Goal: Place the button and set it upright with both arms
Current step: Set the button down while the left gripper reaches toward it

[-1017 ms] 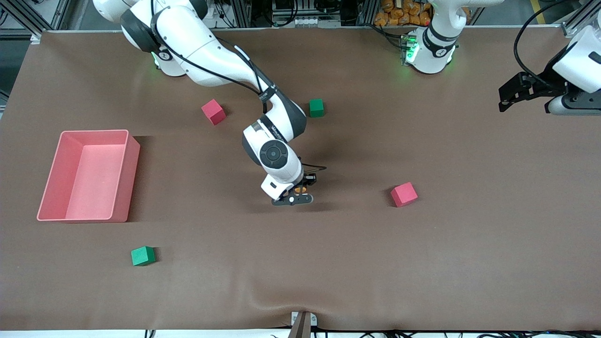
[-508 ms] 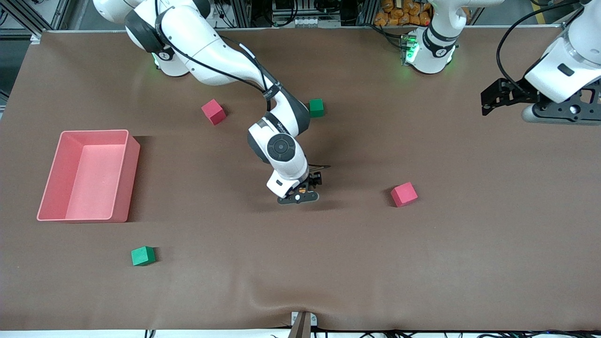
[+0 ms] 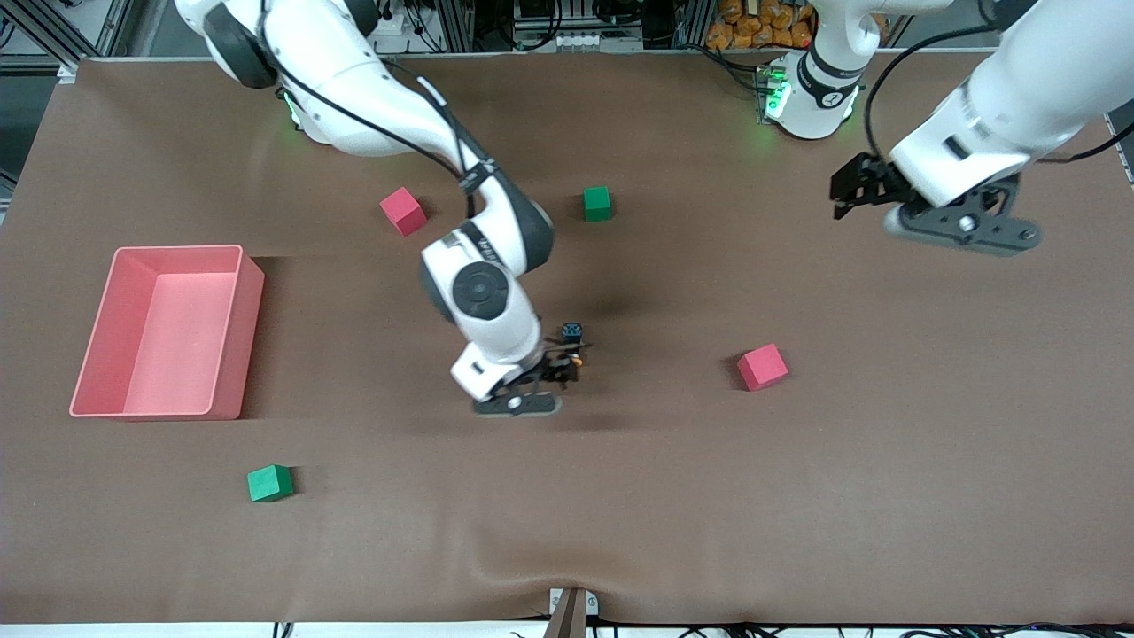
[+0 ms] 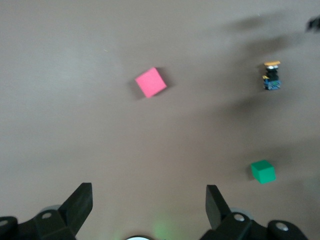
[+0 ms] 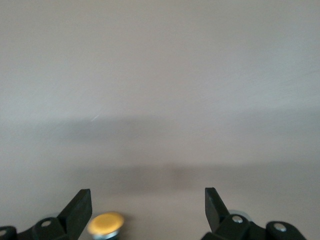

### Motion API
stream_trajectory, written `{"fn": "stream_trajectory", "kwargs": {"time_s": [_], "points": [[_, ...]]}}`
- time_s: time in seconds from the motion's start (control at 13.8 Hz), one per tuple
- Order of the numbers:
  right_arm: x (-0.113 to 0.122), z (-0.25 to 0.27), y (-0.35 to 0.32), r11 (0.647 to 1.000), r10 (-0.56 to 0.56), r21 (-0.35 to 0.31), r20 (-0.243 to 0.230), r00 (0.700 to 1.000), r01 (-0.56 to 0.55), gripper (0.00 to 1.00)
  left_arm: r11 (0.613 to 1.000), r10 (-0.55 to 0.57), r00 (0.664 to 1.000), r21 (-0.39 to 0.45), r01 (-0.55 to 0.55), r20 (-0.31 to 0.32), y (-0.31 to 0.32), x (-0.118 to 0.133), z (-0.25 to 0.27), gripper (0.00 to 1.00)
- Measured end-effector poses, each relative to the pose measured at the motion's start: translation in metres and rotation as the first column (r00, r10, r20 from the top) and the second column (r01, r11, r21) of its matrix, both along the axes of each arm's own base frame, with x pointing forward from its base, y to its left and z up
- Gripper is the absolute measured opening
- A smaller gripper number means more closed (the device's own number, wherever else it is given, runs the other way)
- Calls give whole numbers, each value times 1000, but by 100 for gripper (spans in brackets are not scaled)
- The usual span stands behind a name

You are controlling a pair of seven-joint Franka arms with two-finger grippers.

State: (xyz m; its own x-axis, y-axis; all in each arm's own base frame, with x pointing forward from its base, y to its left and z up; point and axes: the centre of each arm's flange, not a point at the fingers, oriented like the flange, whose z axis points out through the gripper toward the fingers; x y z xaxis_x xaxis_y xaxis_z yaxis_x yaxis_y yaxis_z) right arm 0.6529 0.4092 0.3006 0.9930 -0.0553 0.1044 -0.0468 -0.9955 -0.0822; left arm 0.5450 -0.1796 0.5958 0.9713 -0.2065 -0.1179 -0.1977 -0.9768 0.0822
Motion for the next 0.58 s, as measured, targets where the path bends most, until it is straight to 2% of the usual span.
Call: {"fn": "stream_trajectory", "kwargs": {"time_s": [0.15,0.29,0.51,0.58], "points": [[26,47,-57,997,-80,-8,3,997,80,100,999,38,997,-29,-40,-63,-30,12,-39,100],[42,100,-123,988,-153,-16,-22,988,153,100,997,74,994,-32,-77,-79,-82,21,-80,100],[51,167,-205,993,-115,-3,-6,993,115,100,986,158,985,-42,-161,-66,-184,13,-136,100],[49,181,-228,994,-109,-2,-25,994,109,100,983,172,983,-48,-175,-66,-215,9,-154,100]]}}
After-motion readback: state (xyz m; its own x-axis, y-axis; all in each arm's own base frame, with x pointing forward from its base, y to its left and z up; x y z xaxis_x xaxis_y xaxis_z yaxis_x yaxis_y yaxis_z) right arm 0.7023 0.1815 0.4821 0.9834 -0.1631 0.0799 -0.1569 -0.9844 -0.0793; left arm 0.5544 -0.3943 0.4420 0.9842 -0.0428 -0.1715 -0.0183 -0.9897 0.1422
